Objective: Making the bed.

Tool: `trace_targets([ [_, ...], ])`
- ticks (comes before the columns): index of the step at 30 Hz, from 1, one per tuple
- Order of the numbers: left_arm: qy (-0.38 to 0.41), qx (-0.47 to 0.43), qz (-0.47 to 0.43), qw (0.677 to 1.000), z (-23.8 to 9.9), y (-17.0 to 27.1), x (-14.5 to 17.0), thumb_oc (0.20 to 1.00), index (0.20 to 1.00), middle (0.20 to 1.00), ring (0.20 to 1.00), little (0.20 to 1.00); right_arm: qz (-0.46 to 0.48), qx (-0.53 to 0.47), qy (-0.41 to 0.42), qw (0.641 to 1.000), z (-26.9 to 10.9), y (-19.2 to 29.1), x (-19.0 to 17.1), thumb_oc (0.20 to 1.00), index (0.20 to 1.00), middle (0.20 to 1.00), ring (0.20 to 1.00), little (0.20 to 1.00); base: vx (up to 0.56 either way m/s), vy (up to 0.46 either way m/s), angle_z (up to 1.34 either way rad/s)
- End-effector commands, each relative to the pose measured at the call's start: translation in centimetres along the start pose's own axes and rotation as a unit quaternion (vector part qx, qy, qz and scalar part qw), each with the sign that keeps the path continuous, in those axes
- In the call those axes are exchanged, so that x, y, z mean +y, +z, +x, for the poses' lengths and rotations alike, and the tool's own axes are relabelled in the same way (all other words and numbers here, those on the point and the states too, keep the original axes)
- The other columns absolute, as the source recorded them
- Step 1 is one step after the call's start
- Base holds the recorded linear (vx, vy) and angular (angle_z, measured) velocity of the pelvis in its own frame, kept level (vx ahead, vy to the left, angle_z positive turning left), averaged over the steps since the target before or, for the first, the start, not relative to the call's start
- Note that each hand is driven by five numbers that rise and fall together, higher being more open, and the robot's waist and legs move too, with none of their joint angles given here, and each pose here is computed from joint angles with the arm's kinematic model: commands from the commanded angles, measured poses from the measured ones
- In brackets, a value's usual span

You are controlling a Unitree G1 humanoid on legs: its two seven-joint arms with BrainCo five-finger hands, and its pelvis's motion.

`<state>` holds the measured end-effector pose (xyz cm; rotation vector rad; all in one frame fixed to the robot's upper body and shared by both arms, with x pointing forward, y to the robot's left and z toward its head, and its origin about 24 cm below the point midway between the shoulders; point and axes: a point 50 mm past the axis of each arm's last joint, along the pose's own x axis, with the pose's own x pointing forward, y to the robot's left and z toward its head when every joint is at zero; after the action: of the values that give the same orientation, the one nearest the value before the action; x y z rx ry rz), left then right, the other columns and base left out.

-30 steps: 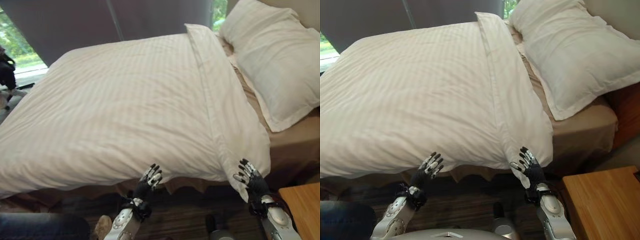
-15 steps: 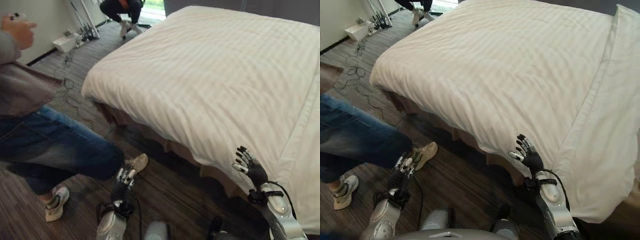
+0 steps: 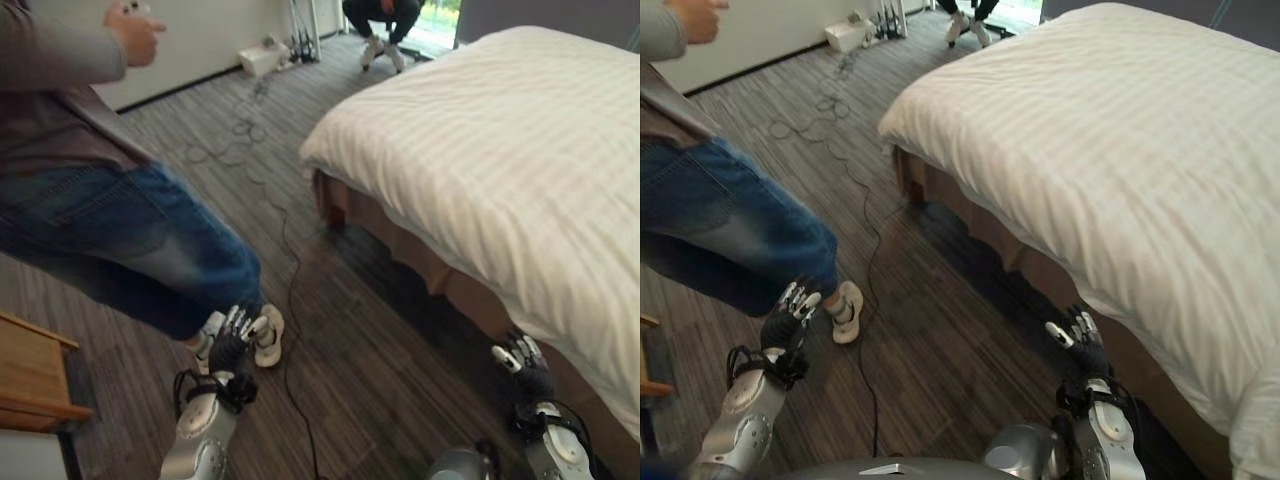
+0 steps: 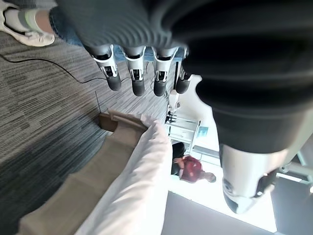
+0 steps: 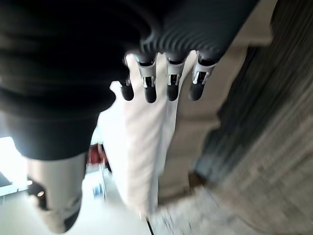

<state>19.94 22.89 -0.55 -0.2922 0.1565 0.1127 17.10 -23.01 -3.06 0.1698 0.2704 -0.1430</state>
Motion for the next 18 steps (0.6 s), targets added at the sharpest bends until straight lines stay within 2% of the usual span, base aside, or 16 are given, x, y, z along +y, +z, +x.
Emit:
trace_targets([
  [1,-0.030,-0.052,0.012,0.998,0.2,1.9,-1.1,1.000,1.000,1.000,1.000,1.000,-0.035,-0.077,0.047,0.995,1.9,3.8,0.8,1.000,1.000,1.000,1.000,1.000,-0.06,0.108,0.24],
  [6,-0.021,-0.030,-0.047,0.998,-0.8,0.2,-1.9,1.000,1.000,1.000,1.000,1.000,-0.063,-0.065,0.116,0.989,2.6,3.8,3.6,1.000,1.000,1.000,1.000,1.000,-0.07,0.038,0.00],
  [12,-0.045,-0.006,-0.030,0.999,-1.1,-0.4,-2.5,1.000,1.000,1.000,1.000,1.000,-0.058,-0.051,0.129,0.989,2.4,3.2,4.2,1.000,1.000,1.000,1.000,1.000,-0.03,0.005,-0.06],
  [18,-0.039,-0.001,-0.051,0.998,-1.2,-0.8,-2.8,1.000,1.000,1.000,1.000,1.000,-0.083,-0.048,0.142,0.985,2.3,3.1,4.3,1.000,1.000,1.000,1.000,1.000,-0.01,-0.018,-0.10],
])
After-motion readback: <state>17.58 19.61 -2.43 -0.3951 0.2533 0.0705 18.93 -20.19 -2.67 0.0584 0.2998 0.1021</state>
